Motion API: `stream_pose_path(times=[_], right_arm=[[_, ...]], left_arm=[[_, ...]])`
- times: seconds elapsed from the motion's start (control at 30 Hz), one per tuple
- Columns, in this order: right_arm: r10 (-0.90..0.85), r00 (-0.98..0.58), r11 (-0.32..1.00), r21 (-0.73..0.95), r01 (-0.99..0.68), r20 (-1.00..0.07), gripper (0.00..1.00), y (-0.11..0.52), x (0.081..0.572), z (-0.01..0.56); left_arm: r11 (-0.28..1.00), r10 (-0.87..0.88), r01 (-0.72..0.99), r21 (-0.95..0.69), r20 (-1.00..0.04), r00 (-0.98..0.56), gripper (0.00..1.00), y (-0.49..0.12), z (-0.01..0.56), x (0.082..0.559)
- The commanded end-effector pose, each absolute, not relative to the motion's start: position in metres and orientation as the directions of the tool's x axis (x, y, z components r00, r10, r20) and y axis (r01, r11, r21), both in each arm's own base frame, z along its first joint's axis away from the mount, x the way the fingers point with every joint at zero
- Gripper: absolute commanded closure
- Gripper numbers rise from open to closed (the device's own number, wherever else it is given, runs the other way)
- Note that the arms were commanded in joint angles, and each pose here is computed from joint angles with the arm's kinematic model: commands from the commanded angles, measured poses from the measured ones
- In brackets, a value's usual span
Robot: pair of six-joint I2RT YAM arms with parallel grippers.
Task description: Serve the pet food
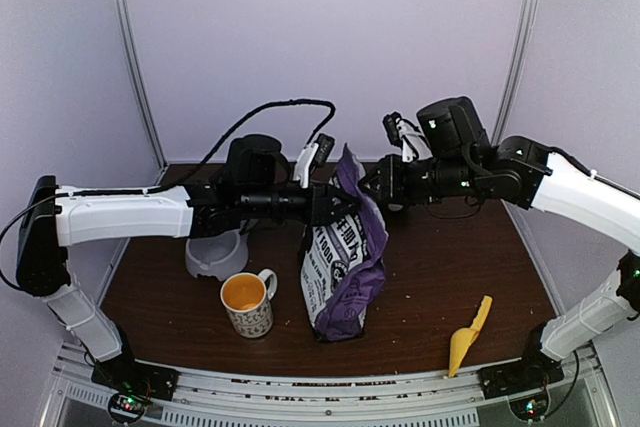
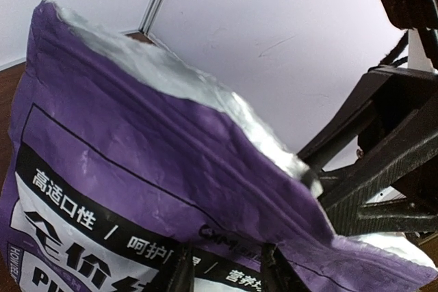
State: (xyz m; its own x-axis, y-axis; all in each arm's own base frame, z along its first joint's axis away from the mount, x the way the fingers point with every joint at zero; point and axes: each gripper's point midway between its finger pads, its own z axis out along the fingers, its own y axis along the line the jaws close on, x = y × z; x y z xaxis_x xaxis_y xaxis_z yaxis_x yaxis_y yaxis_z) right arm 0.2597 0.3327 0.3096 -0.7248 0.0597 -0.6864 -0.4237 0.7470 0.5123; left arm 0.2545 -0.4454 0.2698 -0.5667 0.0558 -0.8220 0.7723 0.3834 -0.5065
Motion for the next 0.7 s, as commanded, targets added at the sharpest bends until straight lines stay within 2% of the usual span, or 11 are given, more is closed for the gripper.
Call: stream_pose_path(times=[0.0, 0.67], right_arm=[[0.046, -0.724, 0.782, 0.476, -0.403, -0.688, 0.80, 0.330, 0.262, 0.305], [0.004, -0.744, 0.875, 0.362, -0.320, -0.668, 0.89, 0.315, 0.266, 0.268]], left_arm=[[0.336, 0.008, 0.800, -0.498, -0.847, -0.531, 0.66, -0.454, 0.294, 0.256], [0.338, 0.007, 0.803, -0.491, -0.852, -0.524, 0.66, -0.455, 0.298, 0.256]])
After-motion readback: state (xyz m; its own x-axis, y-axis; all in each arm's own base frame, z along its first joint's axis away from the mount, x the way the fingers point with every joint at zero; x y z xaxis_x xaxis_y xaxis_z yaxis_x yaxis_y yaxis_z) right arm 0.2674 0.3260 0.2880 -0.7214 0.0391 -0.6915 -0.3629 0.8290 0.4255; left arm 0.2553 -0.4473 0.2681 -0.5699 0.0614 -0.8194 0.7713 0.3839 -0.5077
